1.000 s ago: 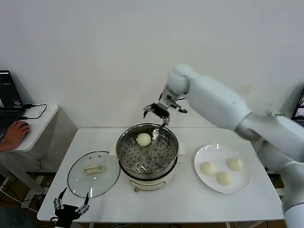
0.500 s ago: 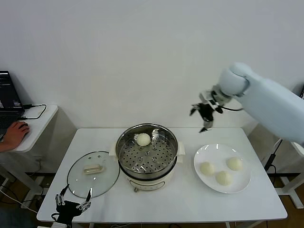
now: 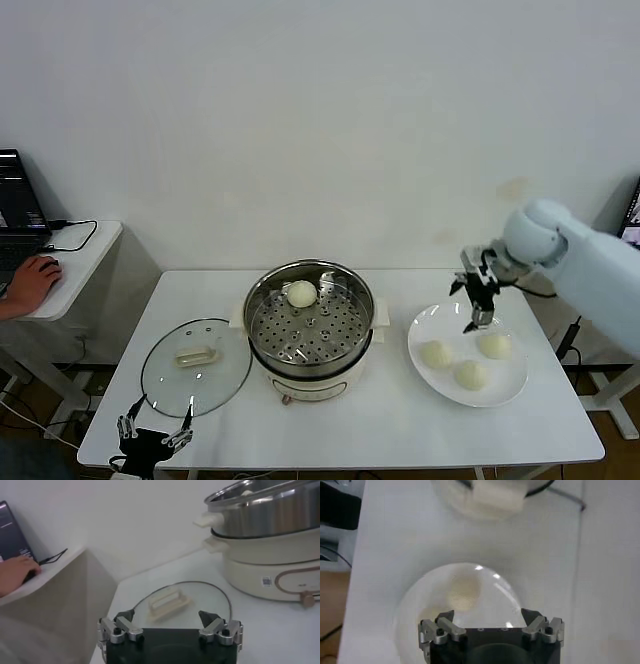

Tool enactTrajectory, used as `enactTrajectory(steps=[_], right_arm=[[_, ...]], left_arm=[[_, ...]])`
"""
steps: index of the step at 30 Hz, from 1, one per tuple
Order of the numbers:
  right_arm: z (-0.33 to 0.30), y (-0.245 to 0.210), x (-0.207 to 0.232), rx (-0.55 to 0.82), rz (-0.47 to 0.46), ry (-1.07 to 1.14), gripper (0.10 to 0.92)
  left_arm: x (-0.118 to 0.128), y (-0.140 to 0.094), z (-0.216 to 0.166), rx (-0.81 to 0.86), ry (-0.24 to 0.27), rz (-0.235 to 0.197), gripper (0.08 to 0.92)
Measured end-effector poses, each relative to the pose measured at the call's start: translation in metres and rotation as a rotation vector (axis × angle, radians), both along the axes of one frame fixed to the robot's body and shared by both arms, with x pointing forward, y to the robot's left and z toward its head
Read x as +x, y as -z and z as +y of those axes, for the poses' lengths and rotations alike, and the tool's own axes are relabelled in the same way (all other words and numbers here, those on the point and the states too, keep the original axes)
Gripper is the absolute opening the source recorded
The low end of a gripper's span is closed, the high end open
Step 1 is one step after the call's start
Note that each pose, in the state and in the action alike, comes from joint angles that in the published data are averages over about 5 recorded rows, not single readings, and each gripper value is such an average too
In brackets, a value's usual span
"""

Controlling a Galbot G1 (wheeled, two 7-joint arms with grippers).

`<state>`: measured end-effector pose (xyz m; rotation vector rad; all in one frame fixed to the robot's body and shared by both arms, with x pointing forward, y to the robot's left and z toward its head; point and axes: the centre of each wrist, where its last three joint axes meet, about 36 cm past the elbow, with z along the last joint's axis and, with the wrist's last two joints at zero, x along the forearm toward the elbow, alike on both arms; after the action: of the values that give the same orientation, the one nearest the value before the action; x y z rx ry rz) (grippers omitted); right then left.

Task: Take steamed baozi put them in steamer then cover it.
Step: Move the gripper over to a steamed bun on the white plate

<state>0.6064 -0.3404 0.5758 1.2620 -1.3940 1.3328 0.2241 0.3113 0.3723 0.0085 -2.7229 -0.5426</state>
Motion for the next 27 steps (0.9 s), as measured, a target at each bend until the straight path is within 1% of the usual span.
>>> enactTrajectory(steps=[5,12,27], right_arm=[[0.0,0.031,-0.005,0.005,-0.004,0.027,0.823],[0.009,0.064,-0.01,0.004,-0.009,0.037,0.823],[0.024,0.102,-0.006,-0.001,-0.014,0.05,0.823]], left_arm=[[-0.004,0.003,0.0,0.004,-0.006,0.013,0.823],[-0.003,0.004,-0.002,0.002,-0.006,0.014,0.823],[-0.002,0.011,0.002,0.006,-0.009,0.03,0.823]])
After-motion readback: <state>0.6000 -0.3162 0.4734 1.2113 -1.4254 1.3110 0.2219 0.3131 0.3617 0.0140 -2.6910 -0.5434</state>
